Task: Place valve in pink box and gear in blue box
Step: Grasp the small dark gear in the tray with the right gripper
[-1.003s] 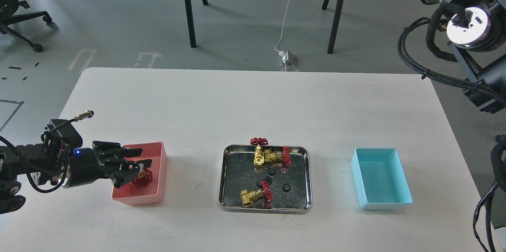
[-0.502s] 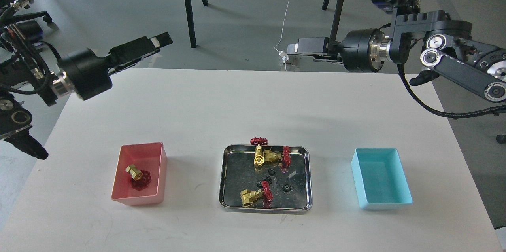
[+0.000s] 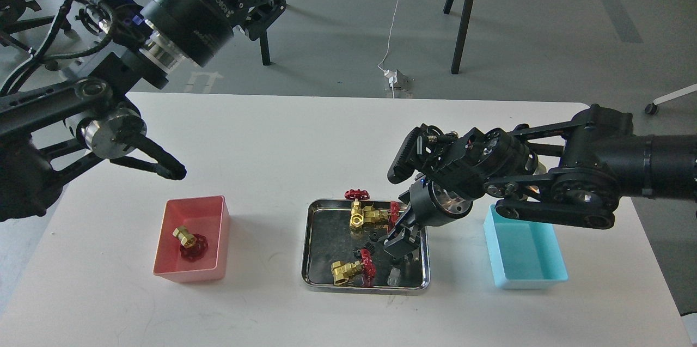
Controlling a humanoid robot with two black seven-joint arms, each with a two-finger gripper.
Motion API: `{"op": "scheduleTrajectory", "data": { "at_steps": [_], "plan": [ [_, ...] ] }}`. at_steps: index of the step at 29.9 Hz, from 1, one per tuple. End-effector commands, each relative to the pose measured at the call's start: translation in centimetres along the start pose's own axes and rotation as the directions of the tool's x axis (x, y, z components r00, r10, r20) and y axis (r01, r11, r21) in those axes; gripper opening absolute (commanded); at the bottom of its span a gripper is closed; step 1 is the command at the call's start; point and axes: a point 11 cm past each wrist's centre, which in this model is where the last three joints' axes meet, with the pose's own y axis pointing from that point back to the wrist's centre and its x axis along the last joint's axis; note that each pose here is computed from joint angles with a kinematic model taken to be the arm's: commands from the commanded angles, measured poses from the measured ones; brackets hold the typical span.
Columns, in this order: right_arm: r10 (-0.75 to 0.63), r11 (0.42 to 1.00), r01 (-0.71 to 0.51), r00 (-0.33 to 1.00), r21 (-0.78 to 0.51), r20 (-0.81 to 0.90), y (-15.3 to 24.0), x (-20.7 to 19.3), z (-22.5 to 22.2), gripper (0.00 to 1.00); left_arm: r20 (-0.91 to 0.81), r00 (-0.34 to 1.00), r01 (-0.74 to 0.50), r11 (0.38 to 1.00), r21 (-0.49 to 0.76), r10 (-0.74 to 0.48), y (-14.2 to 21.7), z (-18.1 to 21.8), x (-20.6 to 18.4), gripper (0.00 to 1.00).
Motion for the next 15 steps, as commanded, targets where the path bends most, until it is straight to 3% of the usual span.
{"op": "scheduleTrajectory", "data": {
  "at_steps": [1, 3, 7, 15],
  "plan": [
    [-0.023, 1.000, 0.024, 0.996, 0.013, -0.082, -1.5, 0.6, -1.5, 0.71, -0.025, 1.000, -0.004, 1.000, 0.003, 0.004, 0.1, -0.7, -0.3, 0.87],
    [-0.045, 0.999, 0.046, 0.994, 0.007, -0.098, -2.2, 0.5, -1.7, 0.64, -0.033, 0.999, -0.003, 1.000, 0.007, 0.003, 0.2, -1.0, -0.5, 0.88],
    [-0.047, 0.999, 0.050, 0.989, 0.018, -0.141, -3.6, 1.9, -3.0, 0.62, -0.043, 0.999, -0.006, 1.000, 0.012, 0.007, 0.3, -1.4, -0.6, 0.88],
    [-0.103, 0.995, 0.104, 0.983, 0.003, -0.150, -4.5, 0.2, -2.8, 0.55, -0.053, 0.998, -0.017, 0.999, 0.029, 0.019, 0.8, -2.3, -0.4, 0.89]
  ]
}}
